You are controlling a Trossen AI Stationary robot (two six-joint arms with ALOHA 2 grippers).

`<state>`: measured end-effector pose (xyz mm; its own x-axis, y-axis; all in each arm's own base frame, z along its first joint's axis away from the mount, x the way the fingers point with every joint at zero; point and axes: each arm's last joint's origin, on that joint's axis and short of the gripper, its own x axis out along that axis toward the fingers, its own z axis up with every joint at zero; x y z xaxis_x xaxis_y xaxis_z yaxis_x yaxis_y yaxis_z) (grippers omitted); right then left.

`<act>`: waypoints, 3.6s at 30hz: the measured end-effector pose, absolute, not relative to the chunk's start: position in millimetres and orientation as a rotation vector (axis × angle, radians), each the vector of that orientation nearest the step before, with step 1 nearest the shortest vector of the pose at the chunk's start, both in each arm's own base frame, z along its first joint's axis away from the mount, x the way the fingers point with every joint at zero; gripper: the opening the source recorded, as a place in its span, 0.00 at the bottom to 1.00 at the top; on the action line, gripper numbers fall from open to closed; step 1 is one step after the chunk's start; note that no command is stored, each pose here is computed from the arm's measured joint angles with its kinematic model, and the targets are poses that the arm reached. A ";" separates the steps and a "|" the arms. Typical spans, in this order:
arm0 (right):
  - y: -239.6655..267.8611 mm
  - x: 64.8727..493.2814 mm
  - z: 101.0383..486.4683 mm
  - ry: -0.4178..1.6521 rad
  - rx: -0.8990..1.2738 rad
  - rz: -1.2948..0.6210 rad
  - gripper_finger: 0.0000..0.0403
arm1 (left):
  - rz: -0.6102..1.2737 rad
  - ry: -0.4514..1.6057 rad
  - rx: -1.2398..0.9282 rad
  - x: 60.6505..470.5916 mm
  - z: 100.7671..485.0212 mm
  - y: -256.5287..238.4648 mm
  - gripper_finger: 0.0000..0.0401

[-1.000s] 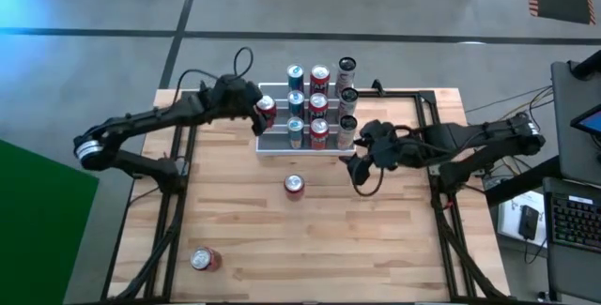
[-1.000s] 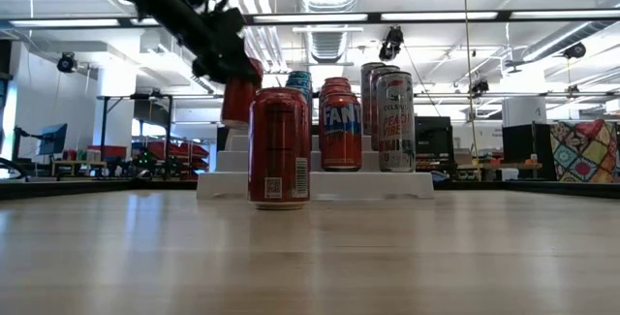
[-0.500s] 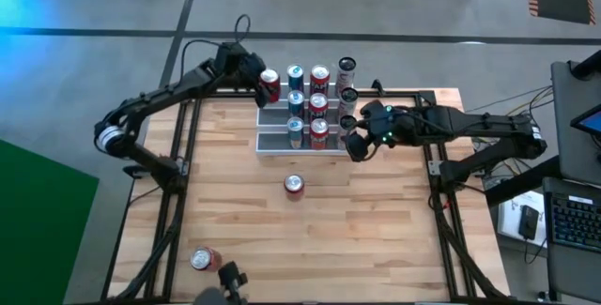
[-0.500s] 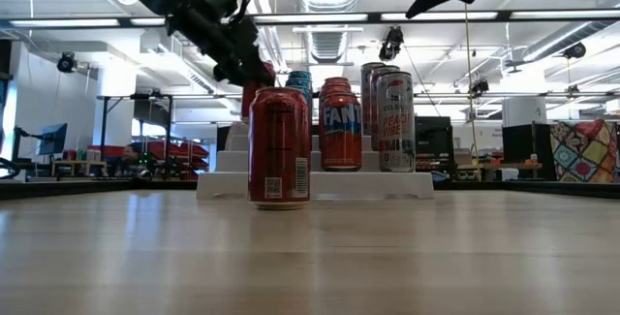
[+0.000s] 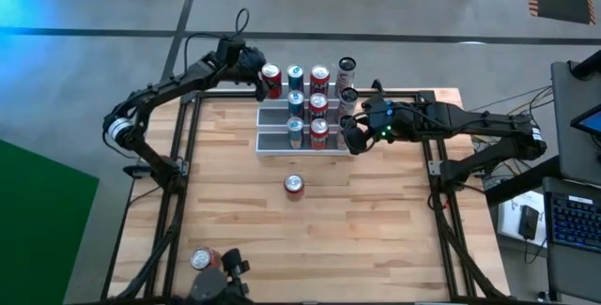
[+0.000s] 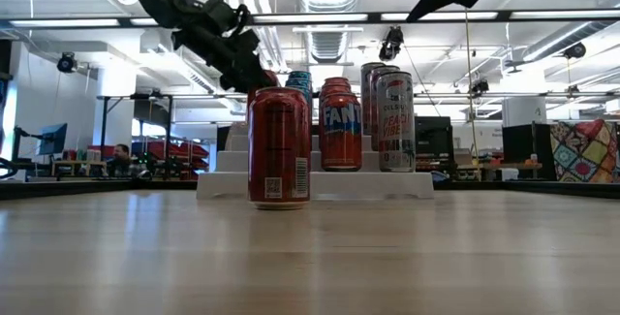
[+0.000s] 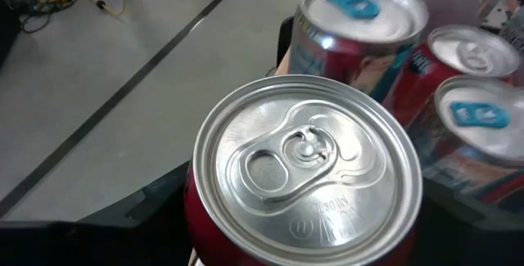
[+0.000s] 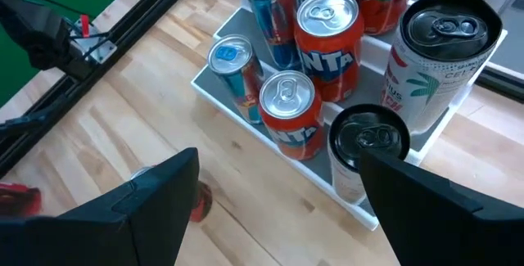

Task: Place canned beverage on shelf
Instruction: Put the center red soda can on the top tier of the shelf, then put the top red soda can on the middle tier of the shelf aligned with the red soda can

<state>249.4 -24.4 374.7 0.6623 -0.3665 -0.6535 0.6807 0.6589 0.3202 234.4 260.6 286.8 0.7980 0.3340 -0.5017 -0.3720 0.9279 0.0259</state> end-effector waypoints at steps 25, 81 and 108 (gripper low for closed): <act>-26.8 249.9 375.7 0.553 0.601 -0.664 0.81 | 0.444 0.468 -0.060 208.9 315.8 254.4 0.99; 83.4 363.1 285.2 0.674 0.538 -0.290 0.75 | -0.066 0.557 -0.198 223.6 271.0 29.6 0.71; 95.8 411.4 183.3 0.497 0.496 -0.731 0.95 | -0.153 0.598 -0.071 191.4 281.0 22.1 0.69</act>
<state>411.4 95.8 183.3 0.6419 -0.4989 -0.5824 0.7248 0.6426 0.2485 191.4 22.1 281.0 0.8155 -0.1638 -0.5550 0.1229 0.9862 -0.1106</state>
